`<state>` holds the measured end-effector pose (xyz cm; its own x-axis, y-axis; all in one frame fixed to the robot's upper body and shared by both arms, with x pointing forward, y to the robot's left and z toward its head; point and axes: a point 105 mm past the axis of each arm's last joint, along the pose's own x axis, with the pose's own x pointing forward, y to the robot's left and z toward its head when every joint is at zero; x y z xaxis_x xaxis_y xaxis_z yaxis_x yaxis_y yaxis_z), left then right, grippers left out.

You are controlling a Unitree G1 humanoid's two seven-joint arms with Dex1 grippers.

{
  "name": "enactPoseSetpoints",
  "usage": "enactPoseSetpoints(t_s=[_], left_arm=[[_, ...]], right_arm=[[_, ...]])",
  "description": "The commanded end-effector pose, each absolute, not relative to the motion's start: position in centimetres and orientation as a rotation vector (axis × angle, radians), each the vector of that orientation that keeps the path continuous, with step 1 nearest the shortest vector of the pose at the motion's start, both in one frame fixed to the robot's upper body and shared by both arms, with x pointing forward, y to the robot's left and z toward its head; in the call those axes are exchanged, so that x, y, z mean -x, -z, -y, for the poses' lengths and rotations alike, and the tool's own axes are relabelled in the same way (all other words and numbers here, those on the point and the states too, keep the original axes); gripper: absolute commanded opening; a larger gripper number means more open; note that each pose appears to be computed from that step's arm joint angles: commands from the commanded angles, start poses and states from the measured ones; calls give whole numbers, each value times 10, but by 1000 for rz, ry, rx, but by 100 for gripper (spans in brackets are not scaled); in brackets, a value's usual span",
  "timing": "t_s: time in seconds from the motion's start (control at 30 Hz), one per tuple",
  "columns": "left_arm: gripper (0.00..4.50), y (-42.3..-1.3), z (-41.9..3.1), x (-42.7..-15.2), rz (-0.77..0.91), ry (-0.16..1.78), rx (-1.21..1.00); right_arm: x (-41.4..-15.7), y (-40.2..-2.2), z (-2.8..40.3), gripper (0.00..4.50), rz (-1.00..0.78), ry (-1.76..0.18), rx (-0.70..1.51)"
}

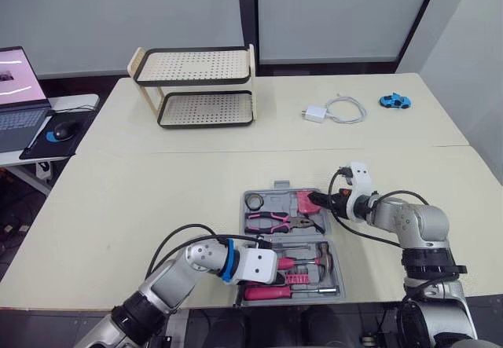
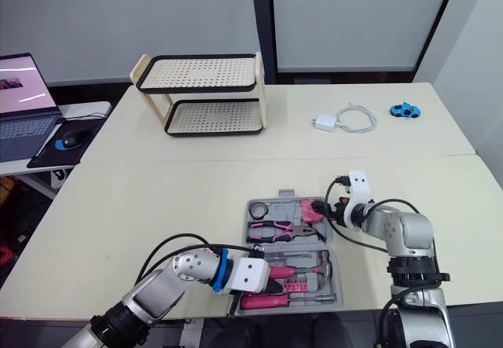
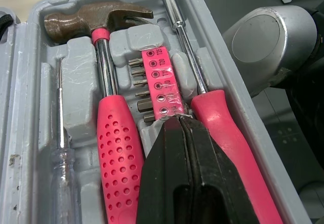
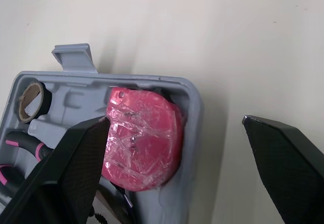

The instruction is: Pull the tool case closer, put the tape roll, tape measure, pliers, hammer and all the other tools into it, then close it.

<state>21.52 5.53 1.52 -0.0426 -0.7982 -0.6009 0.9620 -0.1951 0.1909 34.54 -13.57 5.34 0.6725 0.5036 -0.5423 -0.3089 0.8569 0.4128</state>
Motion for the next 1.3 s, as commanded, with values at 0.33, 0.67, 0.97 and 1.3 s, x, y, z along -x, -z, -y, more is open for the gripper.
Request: enactPoseSetpoints(t_s=[0.33, 0.67, 0.97, 1.3], left_arm=[[0, 15, -80, -208, -488, 1624, -754], [0, 19, -87, -207, -505, 1629, -767], [0, 18, -88, -208, -507, 1633, -769], [0, 17, -90, -206, -509, 1638, -771]], right_arm=[[-355, -57, 113, 448, -649, -585, -432], [-354, -78, 101, 448, -522, -729, -503], [-343, -96, 96, 448, -429, -846, -488], [-331, -111, 88, 448, -352, -967, -375]])
